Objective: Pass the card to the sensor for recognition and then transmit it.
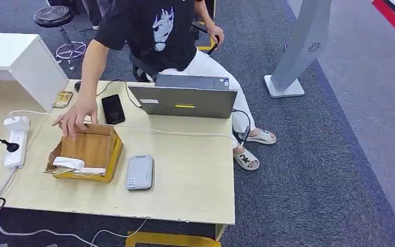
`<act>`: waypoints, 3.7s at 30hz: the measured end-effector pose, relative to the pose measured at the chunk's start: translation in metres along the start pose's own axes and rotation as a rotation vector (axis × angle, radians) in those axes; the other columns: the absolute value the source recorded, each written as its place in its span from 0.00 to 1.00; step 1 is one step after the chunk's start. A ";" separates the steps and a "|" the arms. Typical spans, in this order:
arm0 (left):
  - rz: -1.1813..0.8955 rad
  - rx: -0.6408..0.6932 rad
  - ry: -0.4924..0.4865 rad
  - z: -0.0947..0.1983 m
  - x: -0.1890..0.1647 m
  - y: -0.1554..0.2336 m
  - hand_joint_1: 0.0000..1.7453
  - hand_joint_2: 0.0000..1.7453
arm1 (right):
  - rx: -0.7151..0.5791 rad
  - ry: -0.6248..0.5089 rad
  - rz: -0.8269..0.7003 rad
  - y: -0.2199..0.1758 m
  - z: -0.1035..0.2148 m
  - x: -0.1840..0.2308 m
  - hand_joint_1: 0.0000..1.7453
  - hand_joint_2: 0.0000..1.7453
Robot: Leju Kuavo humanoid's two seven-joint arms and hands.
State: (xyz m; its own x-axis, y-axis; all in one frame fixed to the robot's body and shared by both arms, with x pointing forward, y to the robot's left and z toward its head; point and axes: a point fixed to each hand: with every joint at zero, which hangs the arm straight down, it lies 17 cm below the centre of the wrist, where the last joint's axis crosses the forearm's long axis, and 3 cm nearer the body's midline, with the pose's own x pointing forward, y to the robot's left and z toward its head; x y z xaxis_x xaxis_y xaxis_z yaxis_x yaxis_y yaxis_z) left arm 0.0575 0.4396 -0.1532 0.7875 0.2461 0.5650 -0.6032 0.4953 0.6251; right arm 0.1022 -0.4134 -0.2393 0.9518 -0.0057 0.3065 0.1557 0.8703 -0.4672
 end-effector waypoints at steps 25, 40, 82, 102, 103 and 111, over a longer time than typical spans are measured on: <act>0.226 0.197 -0.318 -0.013 0.102 0.066 0.00 1.00 | 0.032 -0.012 0.031 0.021 0.001 -0.005 0.00 1.00; 0.285 0.297 -0.305 -0.019 0.103 0.093 0.00 1.00 | 0.047 -0.006 0.035 0.027 0.001 -0.007 0.00 1.00; 0.795 0.321 -1.209 0.154 0.346 0.201 0.00 1.00 | 0.089 -0.038 0.132 0.042 0.006 0.009 0.00 1.00; 0.937 -0.085 -1.393 0.219 0.439 0.152 0.00 1.00 | 0.123 -0.051 0.181 0.057 0.011 0.013 0.00 1.00; 0.934 -0.101 -1.398 0.221 0.441 0.150 0.00 1.00 | 0.123 -0.051 0.183 0.057 0.011 0.012 0.00 1.00; 0.905 -0.317 -1.457 0.247 0.469 0.119 0.00 1.00 | 0.143 -0.033 0.163 0.059 0.013 0.003 0.00 1.00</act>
State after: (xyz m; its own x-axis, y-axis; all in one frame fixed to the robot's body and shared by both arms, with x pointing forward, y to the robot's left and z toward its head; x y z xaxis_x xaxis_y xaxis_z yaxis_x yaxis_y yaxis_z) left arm 0.3244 0.4082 0.3188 -0.6106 -0.2854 0.7387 -0.5654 0.8102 -0.1544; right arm 0.1113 -0.3557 -0.2553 0.9518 0.1546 0.2649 -0.0405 0.9194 -0.3913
